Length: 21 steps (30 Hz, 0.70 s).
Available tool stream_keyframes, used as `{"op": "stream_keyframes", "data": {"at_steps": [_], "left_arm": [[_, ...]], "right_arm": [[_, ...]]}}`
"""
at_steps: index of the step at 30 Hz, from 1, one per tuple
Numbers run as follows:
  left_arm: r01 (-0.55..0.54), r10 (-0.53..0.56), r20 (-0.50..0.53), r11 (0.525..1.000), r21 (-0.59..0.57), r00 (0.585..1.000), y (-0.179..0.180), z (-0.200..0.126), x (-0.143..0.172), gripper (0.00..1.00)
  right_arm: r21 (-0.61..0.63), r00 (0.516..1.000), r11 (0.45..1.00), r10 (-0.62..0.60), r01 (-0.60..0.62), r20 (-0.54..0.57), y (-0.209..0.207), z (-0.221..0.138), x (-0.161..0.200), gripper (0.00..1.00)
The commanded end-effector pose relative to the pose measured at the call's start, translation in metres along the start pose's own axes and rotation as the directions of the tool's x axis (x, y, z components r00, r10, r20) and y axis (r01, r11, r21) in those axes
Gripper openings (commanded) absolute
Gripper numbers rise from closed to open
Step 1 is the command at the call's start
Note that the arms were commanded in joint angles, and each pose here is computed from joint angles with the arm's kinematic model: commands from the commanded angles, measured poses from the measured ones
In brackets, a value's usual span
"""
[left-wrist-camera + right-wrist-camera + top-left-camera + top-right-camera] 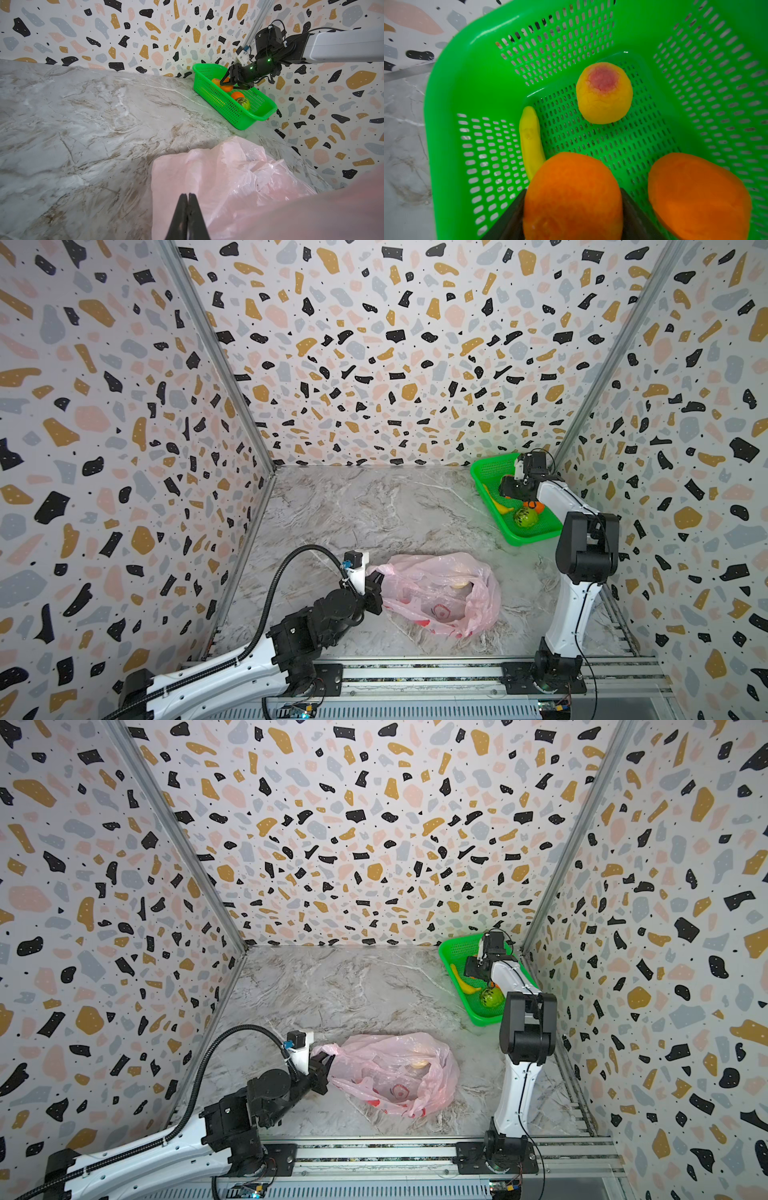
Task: Untie the knot of the plastic bag and take out the fruit
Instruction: Place the fruit in the basket.
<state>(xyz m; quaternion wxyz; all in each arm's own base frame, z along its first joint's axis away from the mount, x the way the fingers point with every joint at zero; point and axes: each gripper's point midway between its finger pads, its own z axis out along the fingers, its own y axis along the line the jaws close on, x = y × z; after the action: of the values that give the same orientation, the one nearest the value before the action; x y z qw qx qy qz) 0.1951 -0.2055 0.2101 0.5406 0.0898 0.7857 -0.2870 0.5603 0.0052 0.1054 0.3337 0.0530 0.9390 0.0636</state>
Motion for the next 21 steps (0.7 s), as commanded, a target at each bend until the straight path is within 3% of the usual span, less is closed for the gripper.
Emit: {"op": "stream_keyframes", "data": {"at_steps": [1,6,12,21], "left_arm": [[0.017,-0.017,0.042,1.000,0.009,0.999,-0.004,-0.003,-0.013,0.00],[0.012,-0.012,0.045,1.000,0.006,0.999,-0.003,-0.004,-0.015,0.00],[0.019,-0.019,0.050,1.000,0.005,0.999,-0.002,-0.004,-0.014,0.00],[0.017,-0.018,0.059,1.000,0.011,0.998,-0.004,-0.005,-0.017,0.00]], "right_arm": [[-0.004,1.000,1.000,-0.020,0.020,-0.011,0.004,-0.008,-0.005,0.69],[0.002,0.999,0.999,-0.045,0.045,-0.002,0.010,-0.016,-0.006,0.82],[0.001,0.997,0.997,-0.073,0.073,0.007,0.019,-0.034,-0.010,0.84],[-0.054,0.994,0.993,-0.106,0.107,0.024,0.049,-0.096,-0.005,0.83]]}}
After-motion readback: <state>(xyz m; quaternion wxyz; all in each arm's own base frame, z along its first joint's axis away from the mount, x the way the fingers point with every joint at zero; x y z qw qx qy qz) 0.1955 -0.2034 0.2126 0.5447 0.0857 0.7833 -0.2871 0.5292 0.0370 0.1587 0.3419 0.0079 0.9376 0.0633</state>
